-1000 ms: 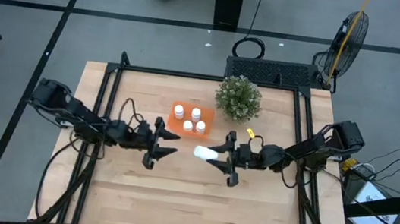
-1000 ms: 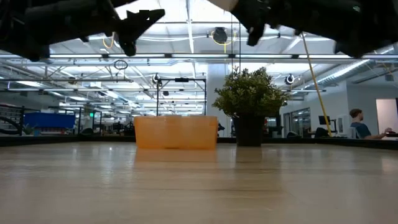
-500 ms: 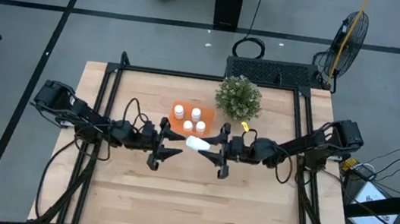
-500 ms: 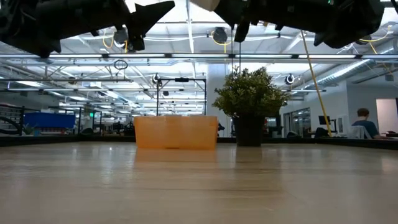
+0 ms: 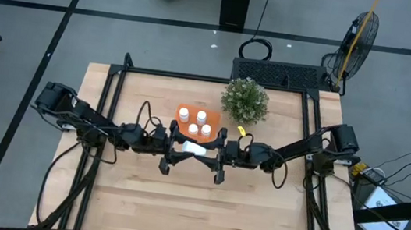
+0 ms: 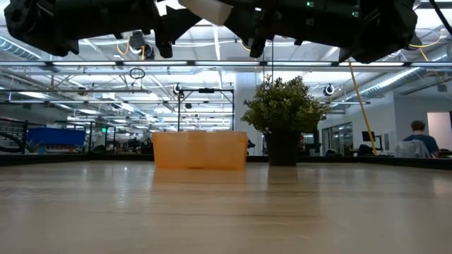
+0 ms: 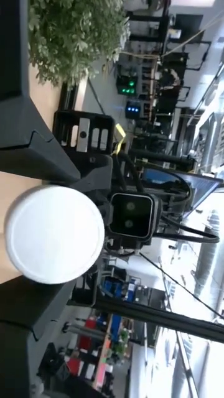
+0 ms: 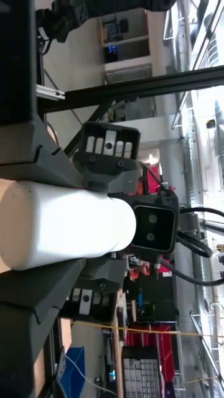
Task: Pick and place pill bottles into a basket
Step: Put the white pill bottle into the orange bin
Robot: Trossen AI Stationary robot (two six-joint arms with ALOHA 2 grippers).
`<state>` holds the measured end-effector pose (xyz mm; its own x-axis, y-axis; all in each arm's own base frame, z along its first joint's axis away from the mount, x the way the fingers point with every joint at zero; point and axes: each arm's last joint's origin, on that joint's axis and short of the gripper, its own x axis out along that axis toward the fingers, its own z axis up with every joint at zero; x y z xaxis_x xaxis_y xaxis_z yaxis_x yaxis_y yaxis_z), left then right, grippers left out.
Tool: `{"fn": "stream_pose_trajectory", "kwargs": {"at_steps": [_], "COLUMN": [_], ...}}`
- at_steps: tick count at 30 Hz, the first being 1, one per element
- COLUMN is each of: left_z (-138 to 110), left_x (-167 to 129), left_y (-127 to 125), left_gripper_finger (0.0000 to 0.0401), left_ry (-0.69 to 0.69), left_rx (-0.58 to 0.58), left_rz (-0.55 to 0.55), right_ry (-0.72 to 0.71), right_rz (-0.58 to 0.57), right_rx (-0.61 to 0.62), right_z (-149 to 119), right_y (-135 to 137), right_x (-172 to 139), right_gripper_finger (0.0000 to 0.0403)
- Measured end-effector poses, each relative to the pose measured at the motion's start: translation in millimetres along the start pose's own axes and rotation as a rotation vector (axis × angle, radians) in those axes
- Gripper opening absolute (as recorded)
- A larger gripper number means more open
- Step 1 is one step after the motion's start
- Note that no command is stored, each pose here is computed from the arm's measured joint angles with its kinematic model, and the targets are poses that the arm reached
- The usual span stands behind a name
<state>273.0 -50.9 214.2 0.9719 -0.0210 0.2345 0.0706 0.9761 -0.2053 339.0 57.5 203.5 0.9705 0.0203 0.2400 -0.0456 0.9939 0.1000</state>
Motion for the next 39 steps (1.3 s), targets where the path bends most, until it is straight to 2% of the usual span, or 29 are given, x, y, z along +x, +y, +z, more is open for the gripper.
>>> {"fn": "stream_pose_trajectory", "kwargs": {"at_steps": [18, 24, 32, 34, 39], "left_z": [-6, -9, -9, -8, -3], "left_x": [-1, -1, -2, -2, -7], "left_y": [-3, -4, -5, -5, -6], "left_gripper_finger": [0.0226, 0.0178, 0.0182, 0.0192, 0.0184], "left_ry": [0.053, 0.089, 0.090, 0.096, 0.176], "left_rx": [0.025, 0.019, 0.013, 0.016, 0.028], "left_rz": [-0.006, -0.005, -0.008, -0.015, -0.019], "right_ry": [0.072, 0.075, 0.085, 0.089, 0.117], "right_rz": [-0.015, -0.047, -0.041, -0.033, 0.014], "right_rx": [-0.031, -0.058, -0.054, -0.054, -0.066], "right_z": [-7, -8, -9, -9, -1], "right_y": [5, 10, 10, 12, 23], "right_x": [-2, -3, -3, -3, -10], "right_gripper_finger": [0.0159, 0.0159, 0.0158, 0.0173, 0.0263]}}
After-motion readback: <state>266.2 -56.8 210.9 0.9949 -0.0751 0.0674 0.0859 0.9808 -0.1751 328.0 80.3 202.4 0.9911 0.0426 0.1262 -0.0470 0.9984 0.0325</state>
